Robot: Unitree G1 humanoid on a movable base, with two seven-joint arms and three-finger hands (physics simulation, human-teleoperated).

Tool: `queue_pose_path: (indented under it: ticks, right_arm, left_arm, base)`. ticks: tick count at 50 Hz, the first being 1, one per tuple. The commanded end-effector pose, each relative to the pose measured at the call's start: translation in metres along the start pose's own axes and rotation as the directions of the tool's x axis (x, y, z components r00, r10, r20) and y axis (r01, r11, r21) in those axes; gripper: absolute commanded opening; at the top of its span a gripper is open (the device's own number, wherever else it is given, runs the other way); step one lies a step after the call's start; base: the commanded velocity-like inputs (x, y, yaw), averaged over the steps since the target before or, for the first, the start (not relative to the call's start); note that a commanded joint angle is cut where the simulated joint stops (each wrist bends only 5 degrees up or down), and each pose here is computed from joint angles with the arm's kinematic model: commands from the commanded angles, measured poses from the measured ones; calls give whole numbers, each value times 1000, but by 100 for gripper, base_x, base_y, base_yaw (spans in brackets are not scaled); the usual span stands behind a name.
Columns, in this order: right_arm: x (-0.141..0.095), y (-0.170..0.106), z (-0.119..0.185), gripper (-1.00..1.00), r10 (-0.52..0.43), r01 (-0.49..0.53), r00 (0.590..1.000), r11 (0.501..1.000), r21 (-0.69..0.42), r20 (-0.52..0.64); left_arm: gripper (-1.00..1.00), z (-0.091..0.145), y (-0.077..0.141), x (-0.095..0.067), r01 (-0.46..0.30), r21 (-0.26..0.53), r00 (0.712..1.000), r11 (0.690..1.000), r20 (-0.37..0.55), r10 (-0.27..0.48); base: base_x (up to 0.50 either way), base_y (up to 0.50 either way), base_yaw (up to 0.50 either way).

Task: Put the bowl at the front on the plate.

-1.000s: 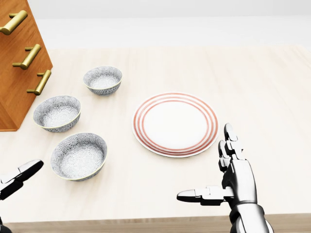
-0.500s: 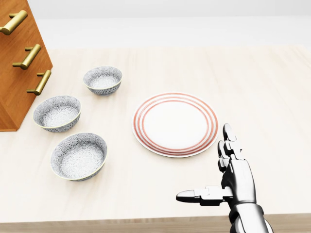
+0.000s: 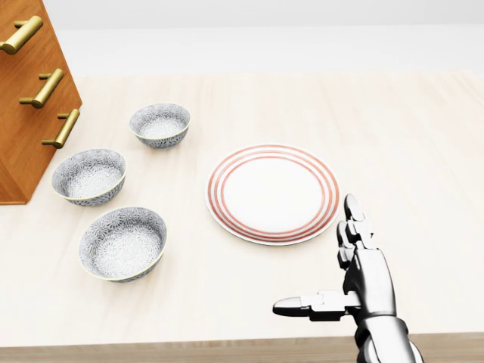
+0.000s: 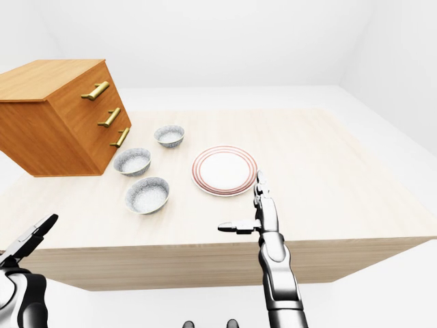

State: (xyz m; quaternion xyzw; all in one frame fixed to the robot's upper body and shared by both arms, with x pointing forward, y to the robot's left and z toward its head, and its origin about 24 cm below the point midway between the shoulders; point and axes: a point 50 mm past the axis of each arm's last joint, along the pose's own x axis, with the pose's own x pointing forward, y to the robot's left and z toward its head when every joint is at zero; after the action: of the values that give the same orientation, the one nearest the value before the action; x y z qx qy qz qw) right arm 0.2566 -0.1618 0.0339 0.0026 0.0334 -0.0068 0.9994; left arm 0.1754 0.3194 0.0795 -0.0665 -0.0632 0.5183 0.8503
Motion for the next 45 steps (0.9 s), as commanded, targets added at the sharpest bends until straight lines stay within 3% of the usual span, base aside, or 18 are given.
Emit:
queue_pose_path:
  ticks: [1, 39, 45]
  right_arm:
    - [1, 0, -1, 100, 4, -4, 1000, 1000, 0, -7]
    - [-2, 1, 2, 100, 15, -14, 1000, 1000, -15, 26]
    - [-3, 3, 6, 100, 22, -21, 999, 999, -28, 34]
  left_arm:
    - [100, 0, 0, 0, -1, 0, 1000, 1000, -2, 1]
    - [100, -6, -2, 1, 3, 33, 1000, 999, -15, -2]
    - [100, -2, -1, 0, 3, 15, 1000, 1000, -2, -3]
  base:
    - [0, 0, 0]
    - [0, 0, 0]
    - [42, 0, 0]
